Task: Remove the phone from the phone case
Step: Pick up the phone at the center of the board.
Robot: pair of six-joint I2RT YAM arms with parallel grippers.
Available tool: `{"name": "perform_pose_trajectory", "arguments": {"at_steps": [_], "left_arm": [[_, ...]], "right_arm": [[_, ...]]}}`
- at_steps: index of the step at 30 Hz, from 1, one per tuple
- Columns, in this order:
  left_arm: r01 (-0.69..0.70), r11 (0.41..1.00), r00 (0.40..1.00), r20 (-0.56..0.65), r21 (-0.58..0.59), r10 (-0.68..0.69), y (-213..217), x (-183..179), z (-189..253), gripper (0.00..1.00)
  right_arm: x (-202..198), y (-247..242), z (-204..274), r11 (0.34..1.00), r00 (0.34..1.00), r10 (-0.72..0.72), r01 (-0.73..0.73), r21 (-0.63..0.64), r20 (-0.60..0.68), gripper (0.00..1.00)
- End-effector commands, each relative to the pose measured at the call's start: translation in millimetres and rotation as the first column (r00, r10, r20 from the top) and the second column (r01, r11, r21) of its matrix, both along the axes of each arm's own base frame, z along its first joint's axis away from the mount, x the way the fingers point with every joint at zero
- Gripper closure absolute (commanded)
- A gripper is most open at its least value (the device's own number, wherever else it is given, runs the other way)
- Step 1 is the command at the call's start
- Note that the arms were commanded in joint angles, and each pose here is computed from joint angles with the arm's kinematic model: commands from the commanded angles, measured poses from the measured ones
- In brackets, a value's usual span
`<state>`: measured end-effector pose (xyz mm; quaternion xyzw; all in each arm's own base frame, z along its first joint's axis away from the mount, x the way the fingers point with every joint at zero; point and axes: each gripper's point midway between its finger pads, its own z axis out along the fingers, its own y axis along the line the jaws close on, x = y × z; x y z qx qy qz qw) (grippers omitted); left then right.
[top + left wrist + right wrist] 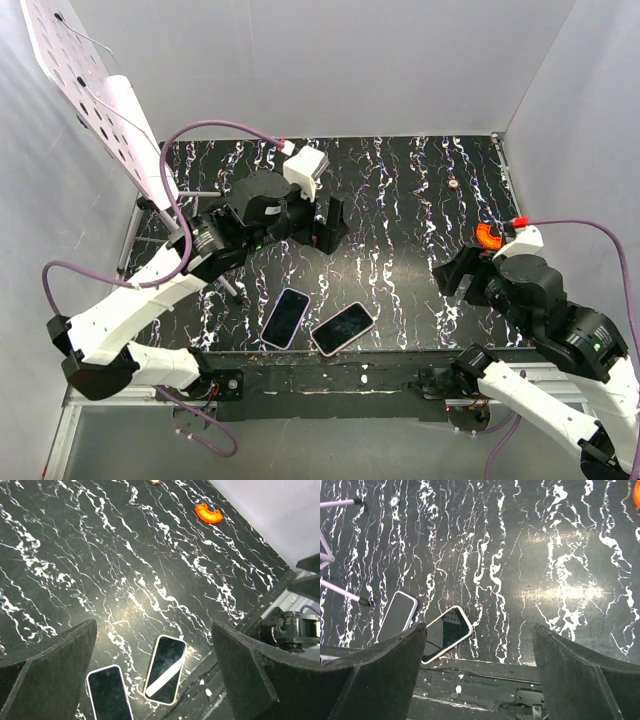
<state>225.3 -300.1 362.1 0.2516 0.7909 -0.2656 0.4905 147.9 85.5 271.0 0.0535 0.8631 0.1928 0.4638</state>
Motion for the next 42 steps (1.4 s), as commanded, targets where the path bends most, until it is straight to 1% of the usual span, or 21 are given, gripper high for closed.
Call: {"name": "perform_pose_trajectory", "arguments": {"at_steps": [1,3,6,7,9,11,13,14,15,17,18,21,22,25,28,32,34,36,38,42], "left_arm": [[0.021,0.992,0.999,-0.030,-0.125,-0.025,-1.4,-13.0,6.1,0.00],[0.011,0.993,0.999,-0.046,-0.117,-0.017,-2.3,-11.9,-7.8,0.00],[0.032,0.995,0.997,-0.061,-0.093,-0.037,-6.3,-13.3,-29.5,0.01],[0.010,0.996,0.997,-0.076,-0.085,-0.016,-5.8,-10.3,-35.9,0.00],[0.022,0.998,0.994,-0.103,-0.063,-0.028,-8.6,-11.0,-48.1,0.00],[0.008,1.000,0.993,-0.119,-0.013,-0.009,-8.1,-5.8,-61.3,0.00],[-0.035,0.997,0.989,-0.144,0.065,0.044,-2.9,3.9,-75.8,0.00],[-0.034,0.994,0.985,-0.162,0.107,0.052,-2.2,6.8,-84.7,0.00],[-0.034,0.987,0.978,-0.197,0.158,0.065,-1.5,9.6,-98.8,0.00],[-0.006,0.978,0.962,-0.266,0.210,0.063,1.9,6.8,-117.8,0.00],[0.020,0.977,0.952,-0.303,0.212,0.046,1.1,1.2,-127.3,0.00],[0.104,0.986,0.922,-0.385,0.133,-0.046,-14.4,-14.8,-149.4,0.01],[0.119,0.985,0.909,-0.413,0.124,-0.058,-17.6,-18.2,-156.8,0.00],[0.192,0.975,0.867,-0.485,0.113,-0.115,-27.6,-29.1,-176.3,0.00],[0.245,0.963,0.844,-0.513,0.112,-0.155,-32.1,-34.4,-196.5,0.00],[0.314,0.944,0.803,-0.557,0.097,-0.210,-36.4,-45.5,-212.4,0.00],[0.320,0.941,0.793,-0.575,0.112,-0.201,-34.4,-49.8,-224.2,0.00],[0.321,0.933,0.809,-0.559,0.165,-0.180,-31.6,-54.0,-236.2,0.00],[0.315,0.918,0.834,-0.531,0.240,-0.148,-29.0,-56.0,-248.8,0.00],[0.352,0.891,0.825,-0.545,0.288,-0.150,-33.8,-71.1,-268.9,0.00]], "right_arm": [[-0.2,-23.7,19.1,0.994,0.993,-0.107,0.106,0.018,0.058,0.08],[1.3,-27.5,23.7,0.993,0.989,-0.122,0.121,0.015,0.079,0.08],[2.6,-35.9,24.2,0.987,0.983,-0.163,0.163,0.005,0.089,0.08],[2.9,-36.6,24.8,0.986,0.981,-0.168,0.168,0.008,0.093,0.08],[3.4,-35.5,24.2,0.986,0.981,-0.167,0.166,0.020,0.099,0.08],[6.3,-34.3,24.9,0.985,0.978,-0.173,0.169,0.038,0.120,0.08],[10.2,-35.2,25.7,0.979,0.971,-0.203,0.197,0.057,0.126,0.08],[11.7,-35.2,27.0,0.975,0.968,-0.219,0.212,0.069,0.122,0.08],[13.7,-33.9,27.9,0.973,0.967,-0.225,0.218,0.071,0.118,0.08],[16.7,-34.3,25.9,0.967,0.963,-0.254,0.250,0.054,0.087,0.07],[18.7,-34.4,22.8,0.962,0.960,-0.273,0.271,0.040,0.064,0.07],[18.3,-37.5,15.2,0.944,0.944,-0.331,0.330,-0.013,-0.019,0.07],[17.8,-35.4,13.1,0.942,0.941,-0.334,0.333,-0.027,-0.048,0.07],[14.2,-19.2,5.9,0.965,0.958,-0.264,0.261,-0.042,-0.115,0.07],[6.0,-16.2,-3.1,0.974,0.964,-0.226,0.225,-0.029,-0.141,0.07],[-4.8,-12.8,-5.5,0.982,0.977,-0.173,0.181,0.060,-0.121,0.07],[-9.2,-14.0,-2.3,0.980,0.981,-0.164,0.175,0.095,-0.107,0.07],[-10.8,-14.7,1.2,0.979,0.982,-0.161,0.172,0.112,-0.097,0.07],[-10.1,-13.6,2.4,0.980,0.983,-0.155,0.165,0.108,-0.095,0.06],[-8.7,-11.8,0.4,0.986,0.985,-0.138,0.145,0.075,-0.099,0.06]]}}
